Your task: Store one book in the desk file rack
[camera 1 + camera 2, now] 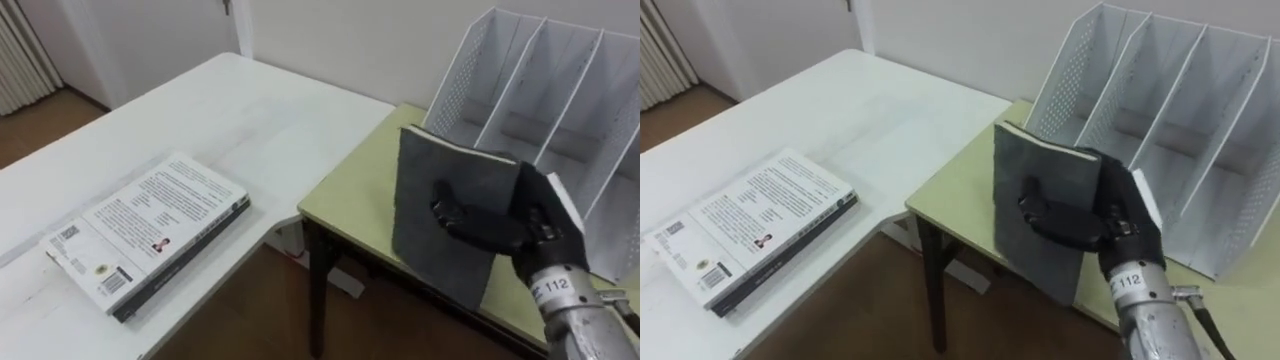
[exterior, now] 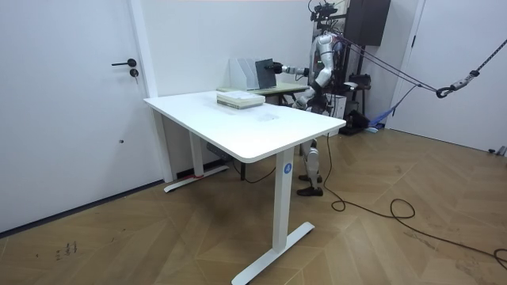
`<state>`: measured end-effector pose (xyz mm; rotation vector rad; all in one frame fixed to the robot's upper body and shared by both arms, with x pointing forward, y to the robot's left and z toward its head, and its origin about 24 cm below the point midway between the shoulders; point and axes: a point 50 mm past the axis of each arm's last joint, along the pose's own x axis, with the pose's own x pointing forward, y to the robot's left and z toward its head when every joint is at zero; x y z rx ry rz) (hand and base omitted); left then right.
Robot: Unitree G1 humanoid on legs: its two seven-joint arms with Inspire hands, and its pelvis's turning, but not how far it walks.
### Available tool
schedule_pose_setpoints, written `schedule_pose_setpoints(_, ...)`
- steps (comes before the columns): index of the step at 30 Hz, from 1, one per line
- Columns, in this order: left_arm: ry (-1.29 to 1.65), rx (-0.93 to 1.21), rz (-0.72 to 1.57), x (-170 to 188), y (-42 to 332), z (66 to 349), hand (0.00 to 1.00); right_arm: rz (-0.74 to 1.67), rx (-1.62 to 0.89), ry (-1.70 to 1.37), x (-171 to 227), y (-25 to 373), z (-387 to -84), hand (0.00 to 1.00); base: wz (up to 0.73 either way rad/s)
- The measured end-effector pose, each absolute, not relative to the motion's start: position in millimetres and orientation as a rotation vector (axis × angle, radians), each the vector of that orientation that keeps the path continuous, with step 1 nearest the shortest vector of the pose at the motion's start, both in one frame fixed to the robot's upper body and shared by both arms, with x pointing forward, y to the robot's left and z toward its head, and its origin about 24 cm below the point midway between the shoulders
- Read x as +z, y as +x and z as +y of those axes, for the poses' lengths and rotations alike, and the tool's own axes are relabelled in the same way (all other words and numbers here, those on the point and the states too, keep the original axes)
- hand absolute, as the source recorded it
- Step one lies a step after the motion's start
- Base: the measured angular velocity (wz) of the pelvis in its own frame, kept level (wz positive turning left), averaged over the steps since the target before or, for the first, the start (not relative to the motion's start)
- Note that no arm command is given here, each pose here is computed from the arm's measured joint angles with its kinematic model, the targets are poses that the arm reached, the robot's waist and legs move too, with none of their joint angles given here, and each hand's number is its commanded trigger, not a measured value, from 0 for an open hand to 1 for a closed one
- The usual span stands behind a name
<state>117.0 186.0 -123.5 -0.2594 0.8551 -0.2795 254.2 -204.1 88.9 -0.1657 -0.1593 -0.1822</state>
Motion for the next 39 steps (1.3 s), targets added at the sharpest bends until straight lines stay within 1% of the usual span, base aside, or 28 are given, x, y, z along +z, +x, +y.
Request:
schedule_pose_setpoints(5, -0.264, -0.194, 0.973, -141, 91, 191, 0.0, -0.294, -0.334, -0.193, 110, 259, -208, 1.0, -0.04)
schedule_pose_setpoints(11, -0.272, -0.079, 1.065, -152, 68, 205, 0.0, -0.363, -0.498, -0.186, 123, 260, -219, 1.0, -0.05)
schedule_pose_setpoints(17, -0.273, -0.007, 1.147, -160, 50, 210, 0.0, -0.45, -0.59, -0.144, 143, 265, -219, 1.0, -0.01)
schedule_pose_setpoints(25, -0.274, 0.023, 1.151, -161, 46, 211, 0.0, -0.555, -0.687, -0.086, 170, 271, -226, 1.0, 0.0)
schedule_pose_setpoints(33, -0.299, 0.043, 1.152, -162, 45, 209, 0.0, -0.578, -0.763, -0.072, 175, 267, -239, 1.0, 0.0)
schedule_pose_setpoints(39, -0.31, 0.059, 1.158, -163, 43, 210, 0.0, -0.622, -0.838, -0.042, 187, 266, -249, 1.0, 0.0)
